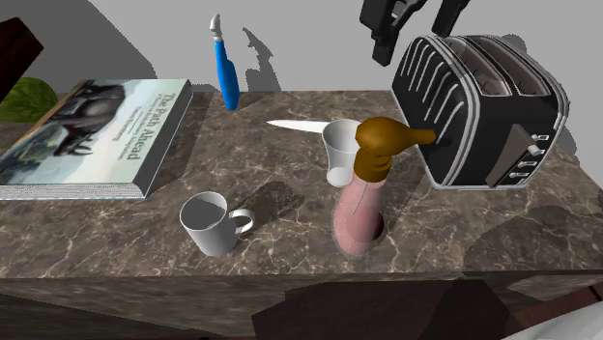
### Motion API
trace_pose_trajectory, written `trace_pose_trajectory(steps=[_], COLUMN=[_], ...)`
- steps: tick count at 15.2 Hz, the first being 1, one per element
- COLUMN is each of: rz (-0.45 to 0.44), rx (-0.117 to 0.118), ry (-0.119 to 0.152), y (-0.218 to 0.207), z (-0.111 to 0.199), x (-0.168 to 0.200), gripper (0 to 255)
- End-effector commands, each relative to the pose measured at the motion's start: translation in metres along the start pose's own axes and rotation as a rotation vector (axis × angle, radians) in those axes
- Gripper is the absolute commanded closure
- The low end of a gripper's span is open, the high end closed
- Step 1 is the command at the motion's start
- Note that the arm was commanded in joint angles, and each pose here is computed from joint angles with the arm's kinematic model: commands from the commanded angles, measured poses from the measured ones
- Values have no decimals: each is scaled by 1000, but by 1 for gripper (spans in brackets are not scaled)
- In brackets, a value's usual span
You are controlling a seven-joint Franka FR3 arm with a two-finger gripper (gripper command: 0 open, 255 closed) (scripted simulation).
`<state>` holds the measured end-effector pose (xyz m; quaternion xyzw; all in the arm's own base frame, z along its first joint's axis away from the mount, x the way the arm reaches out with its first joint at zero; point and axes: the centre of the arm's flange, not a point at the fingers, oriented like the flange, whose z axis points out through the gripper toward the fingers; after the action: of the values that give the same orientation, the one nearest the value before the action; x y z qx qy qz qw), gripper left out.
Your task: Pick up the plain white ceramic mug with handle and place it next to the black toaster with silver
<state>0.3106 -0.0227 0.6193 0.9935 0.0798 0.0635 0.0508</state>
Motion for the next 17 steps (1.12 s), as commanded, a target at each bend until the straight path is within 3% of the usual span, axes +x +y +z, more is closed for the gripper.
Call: trace_pose_trajectory(steps=[1,17], rz=[0,144], rx=[0,48], ry=[0,-157], y=[0,-169], z=[0,109], x=[0,62], gripper=[0,0])
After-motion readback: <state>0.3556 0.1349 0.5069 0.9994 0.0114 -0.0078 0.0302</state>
